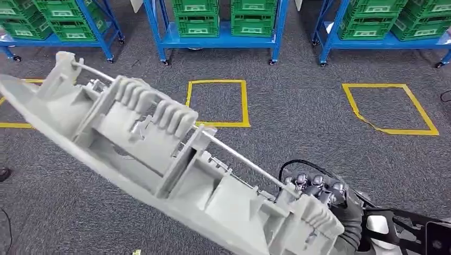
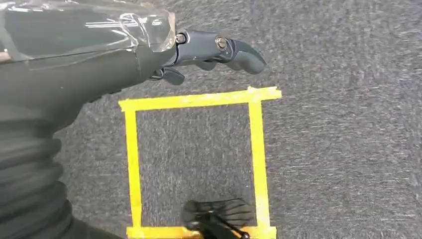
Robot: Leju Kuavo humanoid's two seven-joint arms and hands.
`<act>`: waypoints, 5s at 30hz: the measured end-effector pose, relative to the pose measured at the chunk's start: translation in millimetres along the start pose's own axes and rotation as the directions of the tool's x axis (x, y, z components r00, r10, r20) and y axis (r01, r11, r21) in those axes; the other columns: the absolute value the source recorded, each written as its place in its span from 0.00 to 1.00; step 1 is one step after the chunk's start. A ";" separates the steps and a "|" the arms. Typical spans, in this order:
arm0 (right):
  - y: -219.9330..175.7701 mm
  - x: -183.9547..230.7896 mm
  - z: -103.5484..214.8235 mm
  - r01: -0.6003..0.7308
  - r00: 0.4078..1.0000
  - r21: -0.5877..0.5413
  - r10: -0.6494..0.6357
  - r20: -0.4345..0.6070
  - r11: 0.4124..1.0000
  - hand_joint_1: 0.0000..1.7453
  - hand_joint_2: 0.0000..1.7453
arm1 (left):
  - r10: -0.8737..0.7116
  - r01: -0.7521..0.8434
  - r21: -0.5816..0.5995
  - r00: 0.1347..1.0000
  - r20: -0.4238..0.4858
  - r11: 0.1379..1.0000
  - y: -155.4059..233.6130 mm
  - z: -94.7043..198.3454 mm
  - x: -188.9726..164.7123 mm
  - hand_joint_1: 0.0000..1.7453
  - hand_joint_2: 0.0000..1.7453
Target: Take the parts from the cabinet and place them on the table.
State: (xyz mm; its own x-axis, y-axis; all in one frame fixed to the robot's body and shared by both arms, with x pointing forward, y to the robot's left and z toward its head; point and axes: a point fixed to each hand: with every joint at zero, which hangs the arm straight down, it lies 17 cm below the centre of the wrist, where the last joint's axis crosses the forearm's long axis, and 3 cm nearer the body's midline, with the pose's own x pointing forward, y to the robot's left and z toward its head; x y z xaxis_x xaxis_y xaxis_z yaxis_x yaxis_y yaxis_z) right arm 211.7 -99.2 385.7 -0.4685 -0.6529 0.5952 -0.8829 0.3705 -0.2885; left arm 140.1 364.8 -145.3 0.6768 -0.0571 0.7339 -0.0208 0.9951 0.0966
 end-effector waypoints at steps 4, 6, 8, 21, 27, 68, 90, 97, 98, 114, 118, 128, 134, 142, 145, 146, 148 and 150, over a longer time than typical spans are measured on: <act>0.3 -0.6 -2.9 -0.014 1.000 0.017 0.014 -0.002 1.000 0.99 1.00 | 0.007 -0.007 0.006 1.000 0.006 1.000 2.1 0.0 0.2 0.00 1.00; 0.0 -1.2 -3.8 -0.019 1.000 0.022 0.019 -0.004 1.000 0.99 1.00 | 0.003 -0.003 0.010 1.000 0.016 1.000 5.4 -2.3 4.4 0.00 1.00; 0.2 -2.2 -4.1 -0.017 1.000 0.024 0.018 -0.005 1.000 0.99 1.00 | 0.004 -0.004 0.014 1.000 0.016 1.000 7.3 -1.8 3.9 0.00 1.00; 2.4 -8.0 -4.9 -0.033 0.999 0.050 0.034 -0.024 0.998 0.99 1.00 | 0.026 -0.026 0.003 0.999 0.019 1.000 -0.3 -7.1 4.6 0.00 1.00; 3.4 -6.3 -7.0 -0.042 0.999 0.065 0.043 -0.009 0.997 0.99 1.00 | 0.034 -0.034 0.015 0.999 0.015 0.999 1.6 -6.2 1.3 0.00 1.00; 8.9 -9.7 -16.6 -0.022 1.000 0.112 0.021 0.009 0.993 0.99 1.00 | 0.065 -0.066 0.030 0.998 0.028 0.997 2.4 -10.8 3.4 0.00 1.00; 11.7 -10.0 -17.7 -0.010 1.000 0.127 0.008 0.009 0.992 0.99 1.00 | 0.126 -0.127 0.015 0.990 0.056 0.992 3.0 -6.5 6.2 0.00 1.00; 9.9 -11.8 -20.5 -0.004 1.000 0.119 0.005 -0.003 0.993 0.99 1.00 | 0.133 -0.133 -0.004 0.989 0.065 0.991 -0.8 -5.7 7.1 0.00 1.00; 8.7 -13.8 -21.5 -0.004 1.000 0.118 0.006 -0.016 0.993 0.99 1.00 | 0.135 -0.134 -0.009 0.989 0.068 0.991 -2.3 -4.7 6.7 0.00 1.00; 11.2 -23.7 -21.6 0.031 0.999 0.114 -0.026 -0.046 0.993 0.99 1.00 | 0.135 -0.133 -0.039 0.989 0.058 0.990 -9.6 1.6 3.7 0.00 1.00; 12.0 -24.5 -22.1 0.027 0.999 0.119 -0.022 -0.048 0.993 0.99 1.00 | 0.132 -0.130 -0.039 0.990 0.055 0.991 -9.7 3.3 1.4 0.00 1.00; 15.4 -25.9 -24.4 0.026 0.999 0.132 -0.019 -0.050 0.991 0.99 1.00 | 0.121 -0.120 -0.031 0.991 0.061 0.992 -8.3 2.6 2.7 0.00 1.00; 12.7 -22.1 -25.7 0.041 0.999 0.121 -0.037 -0.033 0.992 0.99 1.00 | 0.115 -0.114 -0.029 0.991 0.061 0.993 -8.0 2.1 2.8 0.00 1.00; 9.7 -24.4 -22.4 0.058 0.998 0.108 -0.054 -0.040 0.992 0.99 1.00 | 0.115 -0.113 -0.033 0.992 0.060 0.993 -9.9 0.8 4.0 0.00 1.00; 9.2 -23.8 -22.5 0.060 0.998 0.107 -0.056 -0.037 0.992 0.99 1.00 | 0.114 -0.112 -0.032 0.992 0.059 0.993 -9.3 1.2 3.3 0.00 1.00; 9.2 -23.6 -22.5 0.060 0.998 0.107 -0.057 -0.037 0.992 0.99 1.00 | 0.115 -0.113 -0.032 0.992 0.059 0.993 -9.6 1.2 3.3 0.00 1.00; 9.0 -23.0 -23.5 0.059 0.998 0.110 -0.055 -0.034 0.992 0.99 1.00 | 0.115 -0.113 -0.032 0.992 0.058 0.993 -9.6 1.4 2.9 0.00 1.00; 10.1 -21.9 -23.9 0.062 0.998 0.115 -0.059 -0.028 0.991 0.99 1.00 | 0.116 -0.114 -0.032 0.992 0.059 0.993 -9.4 1.3 3.2 0.00 1.00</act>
State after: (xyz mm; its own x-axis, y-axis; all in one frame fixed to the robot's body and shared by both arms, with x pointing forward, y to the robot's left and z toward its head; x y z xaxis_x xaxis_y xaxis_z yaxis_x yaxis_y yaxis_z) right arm 213.8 -65.3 387.7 -0.4144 -0.6552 0.6317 -0.9081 0.2511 -0.3353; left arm 141.6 355.1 -143.0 0.6256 0.0537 0.7783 -0.0742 0.9972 -0.0092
